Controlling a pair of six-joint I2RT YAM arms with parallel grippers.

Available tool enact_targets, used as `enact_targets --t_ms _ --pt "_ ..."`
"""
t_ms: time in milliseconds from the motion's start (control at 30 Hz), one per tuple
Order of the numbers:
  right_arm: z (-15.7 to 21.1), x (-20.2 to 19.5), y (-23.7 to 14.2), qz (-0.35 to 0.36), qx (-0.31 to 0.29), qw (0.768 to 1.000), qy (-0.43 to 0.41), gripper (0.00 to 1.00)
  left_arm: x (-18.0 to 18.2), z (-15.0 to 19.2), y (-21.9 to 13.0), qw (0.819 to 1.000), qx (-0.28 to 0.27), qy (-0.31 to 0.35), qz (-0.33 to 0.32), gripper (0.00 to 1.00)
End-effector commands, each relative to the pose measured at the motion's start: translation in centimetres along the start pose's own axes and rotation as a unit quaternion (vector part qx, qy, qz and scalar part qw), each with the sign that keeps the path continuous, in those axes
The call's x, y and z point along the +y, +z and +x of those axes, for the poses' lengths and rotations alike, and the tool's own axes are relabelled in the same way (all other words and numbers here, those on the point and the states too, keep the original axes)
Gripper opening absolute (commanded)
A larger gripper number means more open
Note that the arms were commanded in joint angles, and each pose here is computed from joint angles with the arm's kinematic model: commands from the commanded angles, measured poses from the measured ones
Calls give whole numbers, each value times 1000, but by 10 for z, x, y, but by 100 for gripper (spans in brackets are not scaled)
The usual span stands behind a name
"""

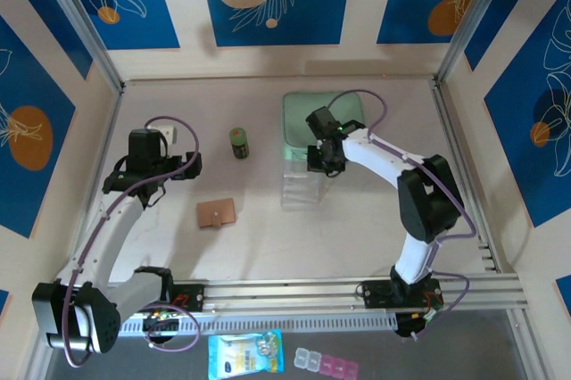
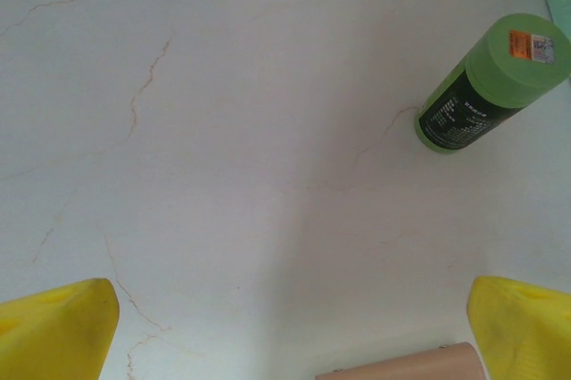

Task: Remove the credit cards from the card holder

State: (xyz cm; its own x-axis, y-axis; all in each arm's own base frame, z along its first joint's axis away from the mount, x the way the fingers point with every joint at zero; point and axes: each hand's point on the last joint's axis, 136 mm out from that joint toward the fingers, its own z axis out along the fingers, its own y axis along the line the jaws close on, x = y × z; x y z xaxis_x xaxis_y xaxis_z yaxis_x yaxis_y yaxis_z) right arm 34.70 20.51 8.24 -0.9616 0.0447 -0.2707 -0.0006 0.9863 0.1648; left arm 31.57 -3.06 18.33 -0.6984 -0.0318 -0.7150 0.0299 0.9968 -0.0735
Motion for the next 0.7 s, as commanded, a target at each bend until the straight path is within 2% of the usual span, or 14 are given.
enact_targets --t_ms 0,233,667 --pt "-7 16 3 -5 9 1000 2 9 1 -1 -3 1000 -8 2 5 100" --pt "-10 20 19 5 25 1000 -1 9 2 -1 -2 1000 -6 4 3 100" --pt "-9 21 19 8 36 999 -4 10 3 1 1 1000 0 3 2 100"
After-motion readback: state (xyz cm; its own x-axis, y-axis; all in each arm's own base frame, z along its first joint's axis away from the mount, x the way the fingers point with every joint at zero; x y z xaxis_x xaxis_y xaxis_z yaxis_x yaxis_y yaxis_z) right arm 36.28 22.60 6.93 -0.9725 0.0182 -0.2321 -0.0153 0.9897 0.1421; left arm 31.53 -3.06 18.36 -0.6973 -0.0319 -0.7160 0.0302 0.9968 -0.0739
